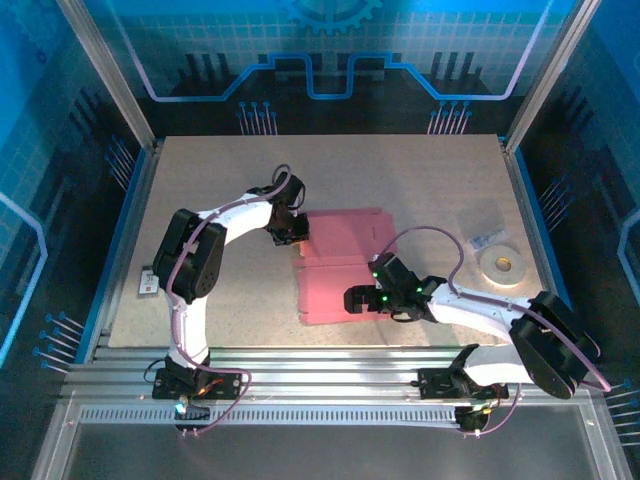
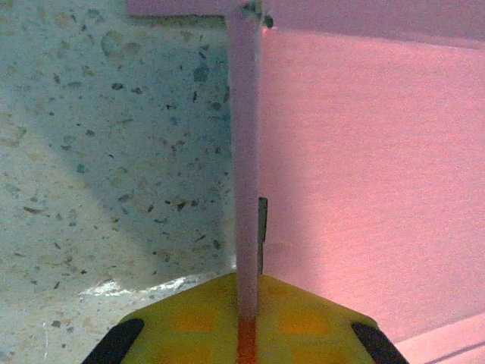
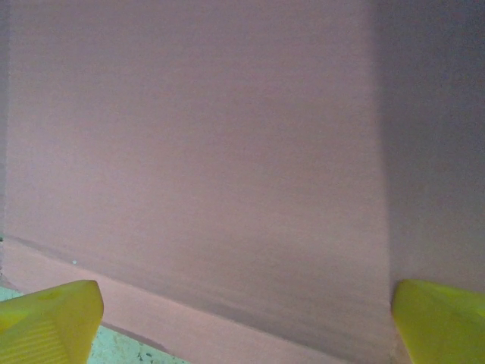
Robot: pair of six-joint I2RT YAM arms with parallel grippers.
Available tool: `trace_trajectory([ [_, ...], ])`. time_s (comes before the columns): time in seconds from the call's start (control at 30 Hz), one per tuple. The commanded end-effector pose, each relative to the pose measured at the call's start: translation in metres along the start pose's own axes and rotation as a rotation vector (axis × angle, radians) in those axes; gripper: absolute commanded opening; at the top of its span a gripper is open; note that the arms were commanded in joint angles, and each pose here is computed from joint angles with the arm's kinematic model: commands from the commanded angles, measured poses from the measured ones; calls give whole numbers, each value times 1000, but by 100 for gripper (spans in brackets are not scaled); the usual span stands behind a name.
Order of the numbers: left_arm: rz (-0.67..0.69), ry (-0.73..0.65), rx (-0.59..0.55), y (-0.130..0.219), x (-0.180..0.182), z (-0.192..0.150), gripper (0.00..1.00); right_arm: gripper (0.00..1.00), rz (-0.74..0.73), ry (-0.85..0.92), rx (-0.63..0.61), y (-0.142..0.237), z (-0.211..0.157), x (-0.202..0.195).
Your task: Fold the paper box
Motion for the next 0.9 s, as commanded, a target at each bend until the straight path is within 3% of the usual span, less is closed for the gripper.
trace_trajectory([
  [0.0, -120, 60, -35, 31, -2, 6, 11, 100, 0, -5, 8, 8, -1, -1],
  [0.23, -258, 63, -88, 81, 24, 3, 12, 100, 90, 35, -92, 44, 15, 17],
  [0.33, -253, 76, -110, 108, 39, -1, 13, 100, 107, 44, -121, 59, 21, 21],
  [0.5, -106, 91, -202, 170, 60, -1, 15, 100, 87, 61, -140, 76, 26, 21],
  [0.7, -42, 112, -276, 244, 78, -6, 18, 100, 28, 43, -137, 85, 27, 10],
  [0.87, 202, 76, -321, 291, 97, -15, 19, 100, 16, 27, -138, 86, 27, 4],
])
Point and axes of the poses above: each hand's point on the last joint's axis, 136 mm out from that joint toward the fingers, its own y axis back along the fingers, its own x axis along the line the jaws close on, z = x × y, the point moved 4 cm from there along y, back along the fingers
